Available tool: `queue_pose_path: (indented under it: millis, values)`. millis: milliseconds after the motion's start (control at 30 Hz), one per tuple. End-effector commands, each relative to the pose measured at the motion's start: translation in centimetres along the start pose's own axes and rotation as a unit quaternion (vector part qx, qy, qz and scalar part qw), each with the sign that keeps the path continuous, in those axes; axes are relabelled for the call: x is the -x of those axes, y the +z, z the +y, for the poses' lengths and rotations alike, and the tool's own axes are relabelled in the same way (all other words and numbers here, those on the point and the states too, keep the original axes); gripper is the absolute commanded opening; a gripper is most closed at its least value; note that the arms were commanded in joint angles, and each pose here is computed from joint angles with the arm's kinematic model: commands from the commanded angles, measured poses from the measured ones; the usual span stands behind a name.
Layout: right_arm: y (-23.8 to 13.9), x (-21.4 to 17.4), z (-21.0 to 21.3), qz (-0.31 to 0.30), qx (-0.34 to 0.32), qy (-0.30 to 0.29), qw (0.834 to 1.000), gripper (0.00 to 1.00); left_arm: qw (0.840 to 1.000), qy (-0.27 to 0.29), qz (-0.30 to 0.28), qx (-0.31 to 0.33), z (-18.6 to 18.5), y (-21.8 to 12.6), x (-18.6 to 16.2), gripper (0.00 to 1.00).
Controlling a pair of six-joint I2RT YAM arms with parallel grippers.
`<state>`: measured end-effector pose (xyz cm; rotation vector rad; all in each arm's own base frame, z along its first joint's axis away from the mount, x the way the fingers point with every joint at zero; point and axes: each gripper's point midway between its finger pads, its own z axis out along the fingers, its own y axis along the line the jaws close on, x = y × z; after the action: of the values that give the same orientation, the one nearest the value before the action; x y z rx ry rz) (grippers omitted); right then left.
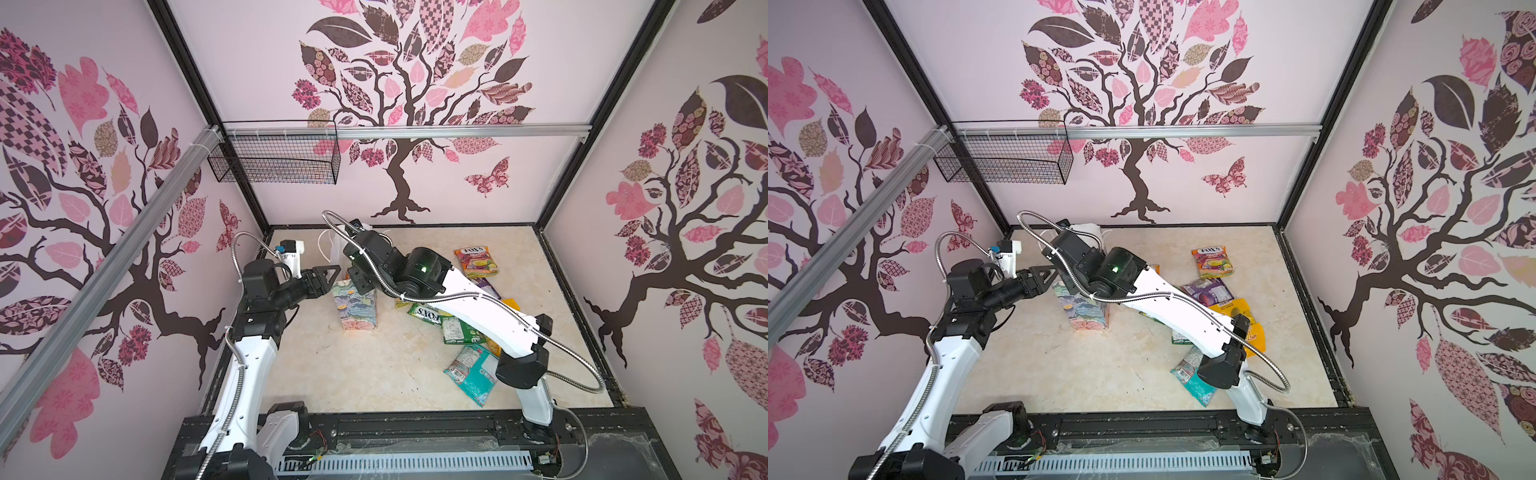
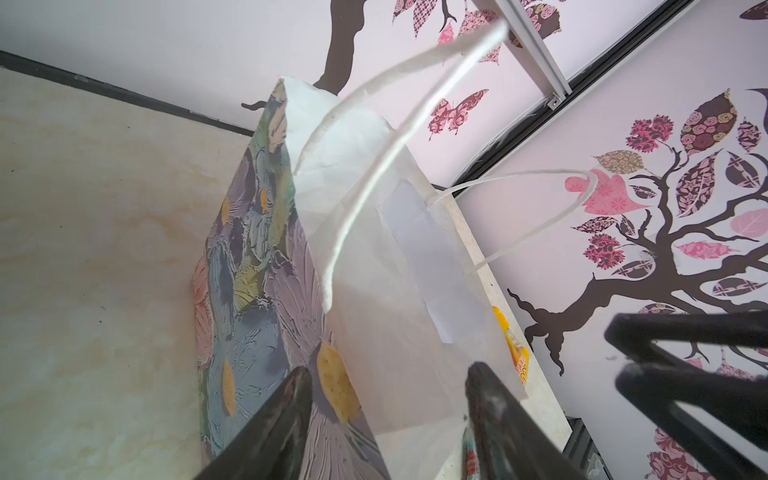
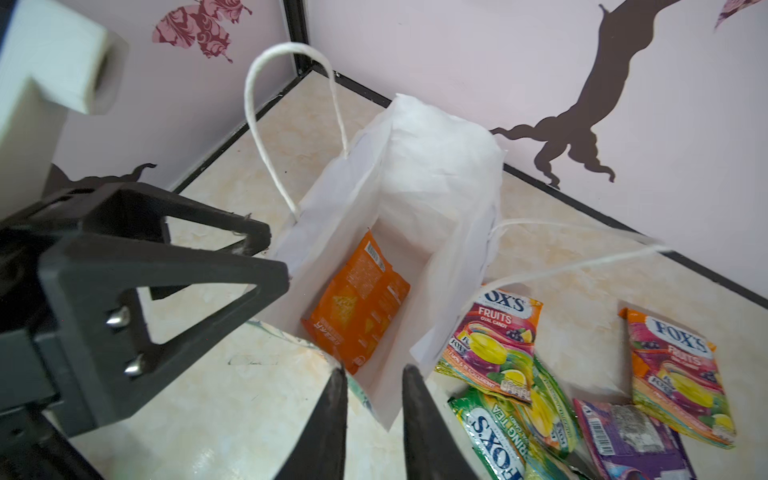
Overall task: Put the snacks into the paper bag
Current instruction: 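Open the right gripper to drop the chips bag into the white bag, then move the right gripper back and down to the teal packet near the robot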
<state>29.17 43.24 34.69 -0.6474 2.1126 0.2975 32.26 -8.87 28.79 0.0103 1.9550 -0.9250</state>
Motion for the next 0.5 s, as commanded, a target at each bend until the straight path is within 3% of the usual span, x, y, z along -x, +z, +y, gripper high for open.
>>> queue_pose_path:
  millis: [0,267,467]
  values:
    - [-5.4,2.3,-0.7,-0.05,0.049,0.034,0.997,0.28,1.0,0.009,0.001,0.008,0.4,-0.1,-0.5,0.62]
    - [-8.8,-3.3,-7.0,-0.028,0.044,0.12,0.991,0.31,1.0,0.006,0.004,0.012,0.6,0.0,-0.6,0.63]
    - [-9.7,-11.5,-12.7,0.051,-0.036,0.158,0.985,0.35,1.0,0.005,0.005,0.019,0.8,0.0,-0.7,0.62]
